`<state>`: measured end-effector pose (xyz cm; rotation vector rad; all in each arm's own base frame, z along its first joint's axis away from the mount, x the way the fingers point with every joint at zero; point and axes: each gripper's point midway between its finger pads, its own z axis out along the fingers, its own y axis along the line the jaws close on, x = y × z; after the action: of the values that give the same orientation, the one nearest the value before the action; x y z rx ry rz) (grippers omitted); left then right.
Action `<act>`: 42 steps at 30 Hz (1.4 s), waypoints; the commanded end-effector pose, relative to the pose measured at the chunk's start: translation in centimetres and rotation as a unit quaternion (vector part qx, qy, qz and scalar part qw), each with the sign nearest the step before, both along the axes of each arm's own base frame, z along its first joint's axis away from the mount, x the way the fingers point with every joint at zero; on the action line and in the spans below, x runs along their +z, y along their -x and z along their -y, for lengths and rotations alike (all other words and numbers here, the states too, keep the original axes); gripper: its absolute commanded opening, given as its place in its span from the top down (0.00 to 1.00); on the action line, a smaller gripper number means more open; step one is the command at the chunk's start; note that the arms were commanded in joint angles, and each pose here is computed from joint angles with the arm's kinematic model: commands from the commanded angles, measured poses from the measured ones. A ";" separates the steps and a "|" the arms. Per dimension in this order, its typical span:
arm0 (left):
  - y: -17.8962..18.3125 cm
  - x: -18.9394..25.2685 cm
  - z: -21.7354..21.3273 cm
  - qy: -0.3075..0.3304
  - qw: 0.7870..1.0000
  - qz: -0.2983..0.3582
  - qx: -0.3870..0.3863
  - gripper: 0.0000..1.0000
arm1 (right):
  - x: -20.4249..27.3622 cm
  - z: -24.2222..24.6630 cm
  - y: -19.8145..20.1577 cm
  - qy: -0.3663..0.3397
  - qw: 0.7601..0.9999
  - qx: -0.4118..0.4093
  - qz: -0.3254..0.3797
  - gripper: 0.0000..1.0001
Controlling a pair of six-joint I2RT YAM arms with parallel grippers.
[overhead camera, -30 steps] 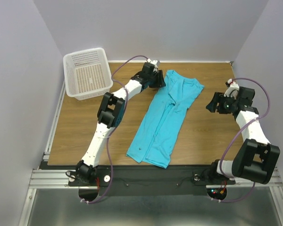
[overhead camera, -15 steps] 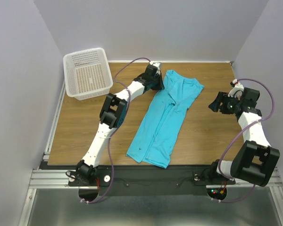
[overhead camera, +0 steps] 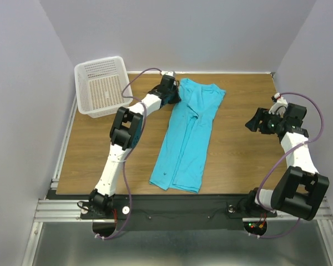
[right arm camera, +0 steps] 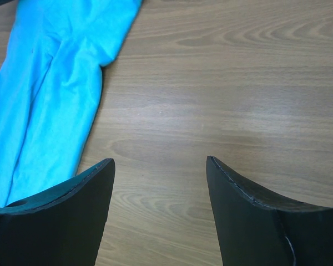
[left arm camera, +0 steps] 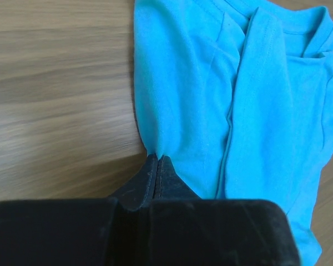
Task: Fold and stack the t-shirts
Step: Fold the tshirt
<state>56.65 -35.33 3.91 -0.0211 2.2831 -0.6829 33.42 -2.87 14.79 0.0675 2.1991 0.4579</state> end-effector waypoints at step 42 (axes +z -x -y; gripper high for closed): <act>12.4 23.2 -13.0 0.017 0.979 0.201 0.005 0.31 | -4.5 -20.0 8.3 0.128 0.767 0.621 0.100 0.23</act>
<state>48.24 -23.89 18.16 -0.0291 2.0991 -0.6629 28.64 15.49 10.67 -1.2292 2.0059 0.8429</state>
